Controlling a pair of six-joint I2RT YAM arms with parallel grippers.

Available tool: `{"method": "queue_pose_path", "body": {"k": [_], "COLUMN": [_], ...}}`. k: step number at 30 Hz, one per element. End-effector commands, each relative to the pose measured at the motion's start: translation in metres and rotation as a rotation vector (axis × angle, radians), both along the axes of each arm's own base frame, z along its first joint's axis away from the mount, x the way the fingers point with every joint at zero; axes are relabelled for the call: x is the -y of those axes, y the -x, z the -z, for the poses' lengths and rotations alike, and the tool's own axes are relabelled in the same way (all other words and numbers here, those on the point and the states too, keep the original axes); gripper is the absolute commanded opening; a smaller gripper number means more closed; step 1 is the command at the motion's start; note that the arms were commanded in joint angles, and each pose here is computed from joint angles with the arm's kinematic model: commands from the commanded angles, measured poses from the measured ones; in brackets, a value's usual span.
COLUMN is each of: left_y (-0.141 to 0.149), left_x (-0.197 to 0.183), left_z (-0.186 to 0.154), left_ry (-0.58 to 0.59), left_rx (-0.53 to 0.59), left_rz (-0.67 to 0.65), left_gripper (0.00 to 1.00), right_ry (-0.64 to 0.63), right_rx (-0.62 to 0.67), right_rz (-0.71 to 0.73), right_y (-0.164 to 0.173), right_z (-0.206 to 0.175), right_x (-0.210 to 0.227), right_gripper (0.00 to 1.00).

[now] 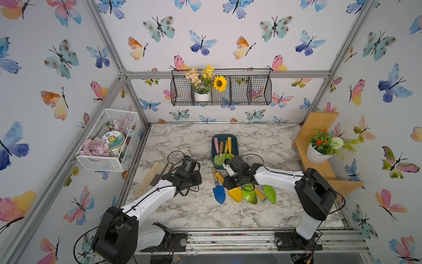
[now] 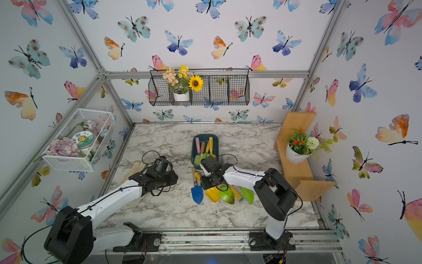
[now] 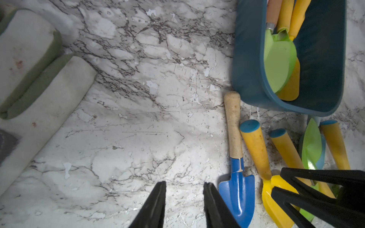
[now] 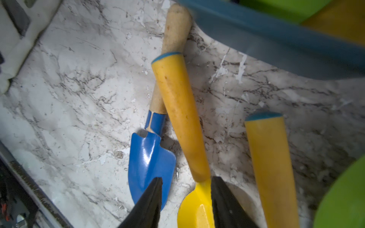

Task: Put the shovel into the storage box
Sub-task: Pick up the shovel from the center of the board.

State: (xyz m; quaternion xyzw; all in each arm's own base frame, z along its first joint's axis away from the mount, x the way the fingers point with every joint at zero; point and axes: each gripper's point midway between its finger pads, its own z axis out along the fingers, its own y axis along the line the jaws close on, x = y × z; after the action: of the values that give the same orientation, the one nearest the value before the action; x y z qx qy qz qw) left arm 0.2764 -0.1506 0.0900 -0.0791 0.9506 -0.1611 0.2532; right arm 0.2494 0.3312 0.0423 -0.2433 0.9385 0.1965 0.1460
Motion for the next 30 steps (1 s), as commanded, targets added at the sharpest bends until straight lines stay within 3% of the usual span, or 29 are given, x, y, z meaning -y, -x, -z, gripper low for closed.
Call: {"method": "queue_pose_path", "body": {"k": [1, 11, 19, 30], "left_y": [0.006, 0.006, 0.006, 0.006], "left_x": [0.006, 0.008, 0.007, 0.01], "left_z": [0.001, 0.007, 0.011, 0.01], "left_ry": [0.034, 0.033, 0.024, 0.042], "left_rx": [-0.014, -0.025, -0.031, -0.028], "left_rz": [0.019, 0.025, 0.026, 0.027], "left_gripper": [0.38, 0.38, 0.38, 0.38], "right_ry": [0.037, 0.08, 0.095, 0.051], "right_rx": [0.032, 0.043, 0.047, 0.09], "right_rz": [0.001, -0.003, -0.008, -0.01], "right_y": [-0.007, -0.01, -0.011, -0.012], "right_z": [0.007, 0.023, 0.028, -0.005], "right_x": [-0.001, -0.003, -0.004, -0.007], "right_gripper": [0.44, 0.39, 0.27, 0.21]}}
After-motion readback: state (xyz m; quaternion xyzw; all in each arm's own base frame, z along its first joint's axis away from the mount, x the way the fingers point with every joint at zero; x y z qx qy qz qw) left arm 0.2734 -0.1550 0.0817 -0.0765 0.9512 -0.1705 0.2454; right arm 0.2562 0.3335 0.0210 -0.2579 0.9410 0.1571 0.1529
